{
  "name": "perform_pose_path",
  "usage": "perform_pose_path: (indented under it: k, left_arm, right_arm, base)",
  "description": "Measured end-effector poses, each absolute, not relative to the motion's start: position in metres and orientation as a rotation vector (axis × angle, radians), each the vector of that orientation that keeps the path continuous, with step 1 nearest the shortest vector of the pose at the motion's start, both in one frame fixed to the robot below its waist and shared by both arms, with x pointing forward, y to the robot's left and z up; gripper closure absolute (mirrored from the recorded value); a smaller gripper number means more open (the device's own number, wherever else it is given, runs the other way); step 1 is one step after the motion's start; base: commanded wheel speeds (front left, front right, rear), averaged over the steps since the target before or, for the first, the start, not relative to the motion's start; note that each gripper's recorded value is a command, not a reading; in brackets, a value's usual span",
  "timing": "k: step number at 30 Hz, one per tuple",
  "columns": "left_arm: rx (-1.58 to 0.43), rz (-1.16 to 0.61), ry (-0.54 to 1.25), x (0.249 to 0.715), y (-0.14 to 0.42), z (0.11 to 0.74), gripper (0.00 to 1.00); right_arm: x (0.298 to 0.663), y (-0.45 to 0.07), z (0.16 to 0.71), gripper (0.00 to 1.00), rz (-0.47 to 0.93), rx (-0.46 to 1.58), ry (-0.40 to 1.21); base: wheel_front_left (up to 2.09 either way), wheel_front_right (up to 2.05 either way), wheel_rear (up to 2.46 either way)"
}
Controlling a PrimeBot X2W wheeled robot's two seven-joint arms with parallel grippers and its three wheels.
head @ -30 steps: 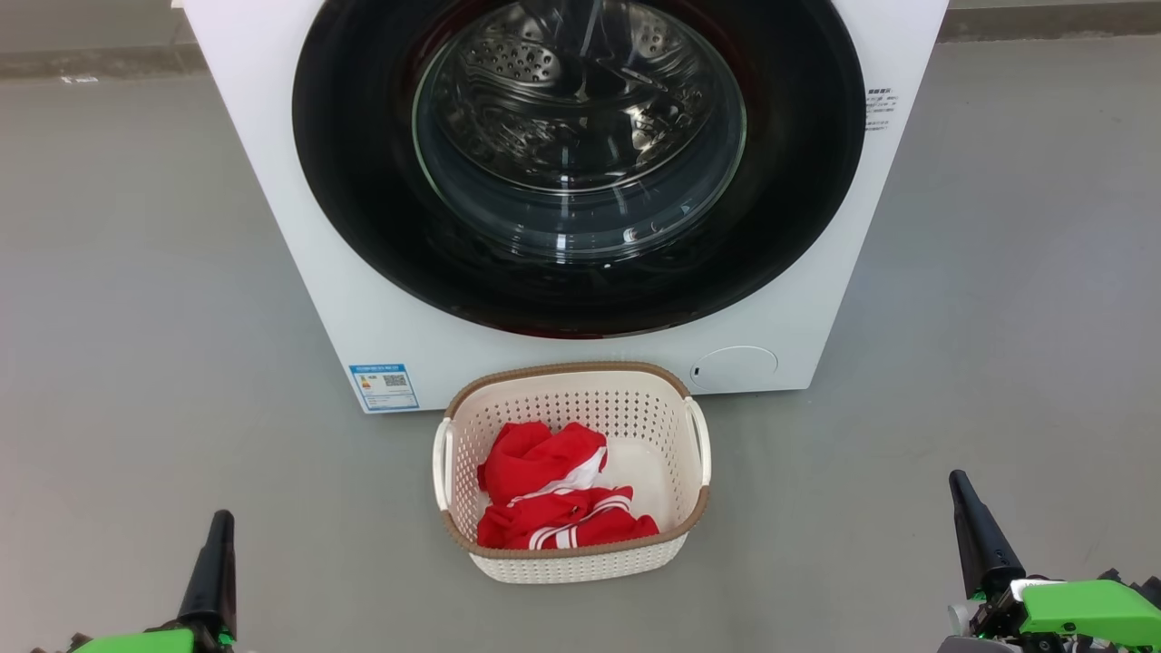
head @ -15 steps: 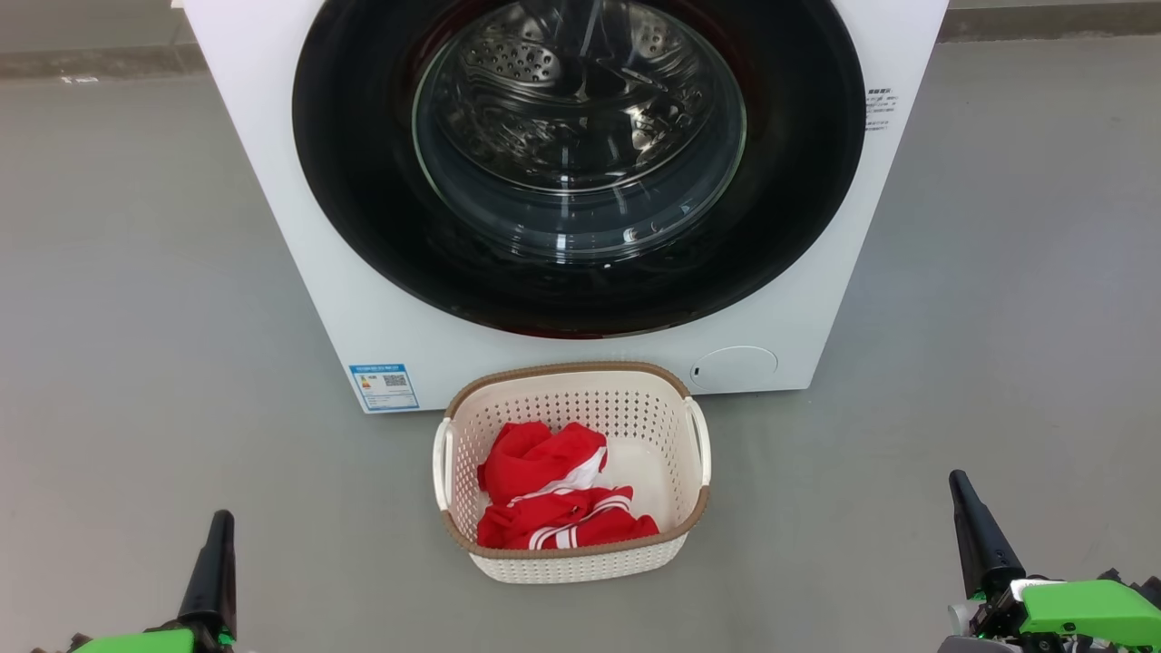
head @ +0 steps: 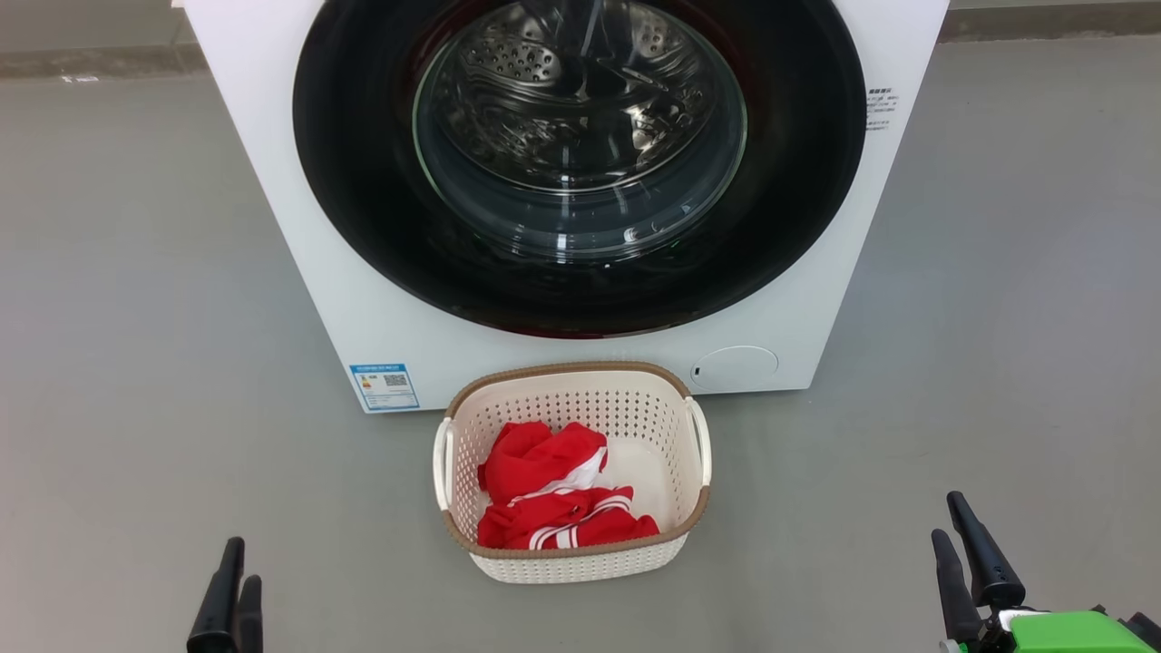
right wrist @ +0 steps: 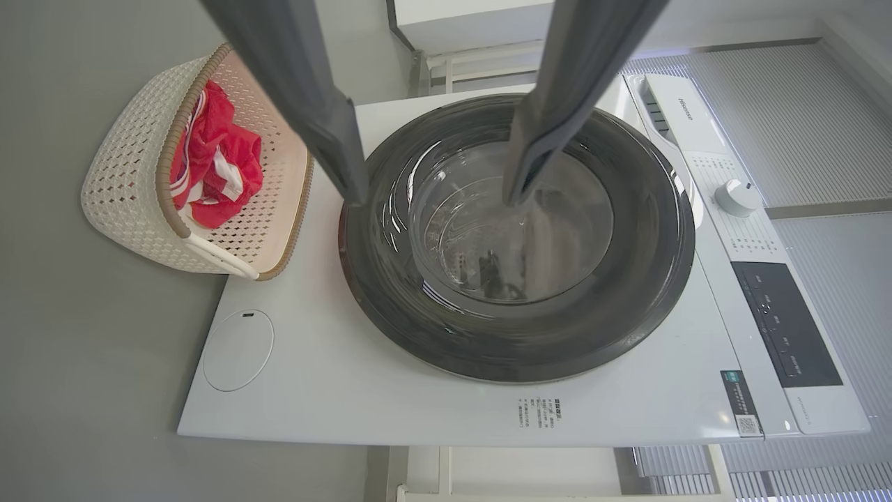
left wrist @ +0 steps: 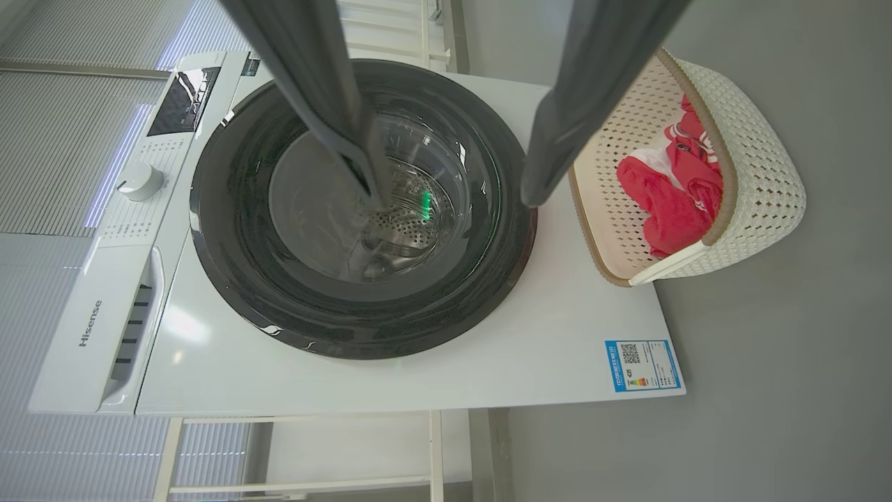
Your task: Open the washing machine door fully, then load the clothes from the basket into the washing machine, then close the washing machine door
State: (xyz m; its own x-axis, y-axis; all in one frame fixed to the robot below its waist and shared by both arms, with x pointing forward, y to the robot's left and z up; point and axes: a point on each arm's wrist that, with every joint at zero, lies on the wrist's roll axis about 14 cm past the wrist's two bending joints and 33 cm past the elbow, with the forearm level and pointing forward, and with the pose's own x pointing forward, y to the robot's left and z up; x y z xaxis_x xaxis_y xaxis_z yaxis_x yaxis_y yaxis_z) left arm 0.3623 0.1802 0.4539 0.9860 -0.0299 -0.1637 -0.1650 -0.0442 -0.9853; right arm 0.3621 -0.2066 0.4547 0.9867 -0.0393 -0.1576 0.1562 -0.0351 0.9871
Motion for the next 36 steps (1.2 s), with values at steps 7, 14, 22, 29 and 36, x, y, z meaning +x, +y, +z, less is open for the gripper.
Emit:
perform_pose_path:
  k: [7, 14, 22, 29, 36]
  left_arm:
    - [-1.611, 0.112, 0.128, 0.363, 0.183, 0.458, 0.0]
    - [-1.602, 0.114, 0.106, 0.365, 0.184, 0.462, 0.0]
    - [-1.57, 0.102, 0.079, 0.368, 0.186, 0.47, 0.0]
    - [-1.514, 0.089, 0.059, 0.369, 0.188, 0.477, 0.0]
    - [-1.434, 0.073, 0.039, 0.371, 0.19, 0.485, 0.0]
  right_arm:
    - [0.363, -0.206, 0.457, 0.0, -0.156, 1.6, 0.08]
    - [0.367, -0.202, 0.464, 0.0, -0.133, 1.595, 0.069]
    - [0.373, -0.2, 0.475, 0.0, -0.107, 1.57, 0.045]
    - [0.376, -0.198, 0.482, 0.0, -0.085, 1.495, 0.037]
    - [0.383, -0.194, 0.494, 0.0, -0.043, 1.41, 0.02]
  base:
    - [0.0, 0.0, 0.0]
    - [0.0, 0.0, 0.0]
    - [0.0, 0.0, 0.0]
    - [0.0, 0.0, 0.0]
    - [0.0, 0.0, 0.0]
